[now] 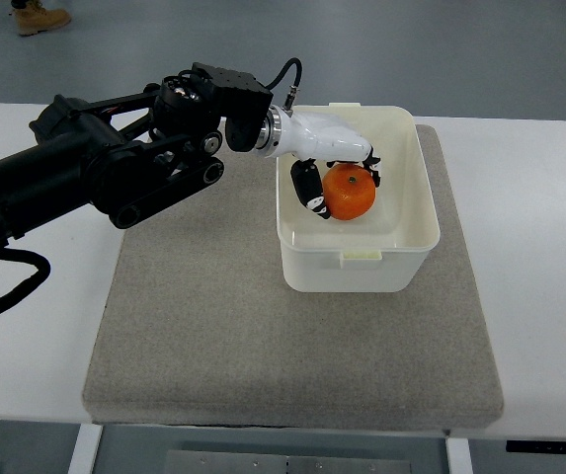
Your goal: Put orange in box with left hand
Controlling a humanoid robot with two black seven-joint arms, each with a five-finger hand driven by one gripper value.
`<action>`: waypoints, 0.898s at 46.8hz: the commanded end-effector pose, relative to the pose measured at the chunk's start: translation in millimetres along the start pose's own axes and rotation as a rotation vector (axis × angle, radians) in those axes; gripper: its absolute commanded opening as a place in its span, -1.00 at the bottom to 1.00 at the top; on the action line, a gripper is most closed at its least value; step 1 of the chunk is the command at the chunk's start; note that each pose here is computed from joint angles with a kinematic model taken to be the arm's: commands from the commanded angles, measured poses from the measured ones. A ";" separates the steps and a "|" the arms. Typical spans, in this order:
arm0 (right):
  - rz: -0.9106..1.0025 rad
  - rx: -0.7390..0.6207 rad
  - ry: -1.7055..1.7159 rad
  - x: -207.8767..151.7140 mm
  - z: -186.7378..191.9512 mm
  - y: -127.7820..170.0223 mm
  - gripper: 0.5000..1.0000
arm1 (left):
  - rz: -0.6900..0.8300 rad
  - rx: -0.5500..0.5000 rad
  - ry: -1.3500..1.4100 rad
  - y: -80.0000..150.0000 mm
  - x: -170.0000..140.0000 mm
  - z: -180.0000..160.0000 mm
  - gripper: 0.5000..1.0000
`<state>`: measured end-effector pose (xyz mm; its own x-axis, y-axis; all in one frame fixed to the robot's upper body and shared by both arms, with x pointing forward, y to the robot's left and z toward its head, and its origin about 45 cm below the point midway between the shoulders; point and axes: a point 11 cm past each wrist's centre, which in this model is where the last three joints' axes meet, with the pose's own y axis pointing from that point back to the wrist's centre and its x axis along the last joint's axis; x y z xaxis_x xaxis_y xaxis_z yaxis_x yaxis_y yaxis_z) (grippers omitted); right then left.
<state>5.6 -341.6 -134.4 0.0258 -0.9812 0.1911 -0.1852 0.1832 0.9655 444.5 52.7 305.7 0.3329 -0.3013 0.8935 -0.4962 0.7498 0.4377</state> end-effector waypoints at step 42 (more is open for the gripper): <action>0.000 0.000 0.000 0.1 0.0 0.0 0.70 | 0.339 -0.146 0.686 45.2 50.6 -30.4 0.98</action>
<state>5.6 -341.7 -134.4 0.0256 -0.9812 0.1912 -0.1854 0.1832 0.9654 459.2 76.9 361.4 0.5653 0.2353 0.7906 -0.5449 0.8261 0.1438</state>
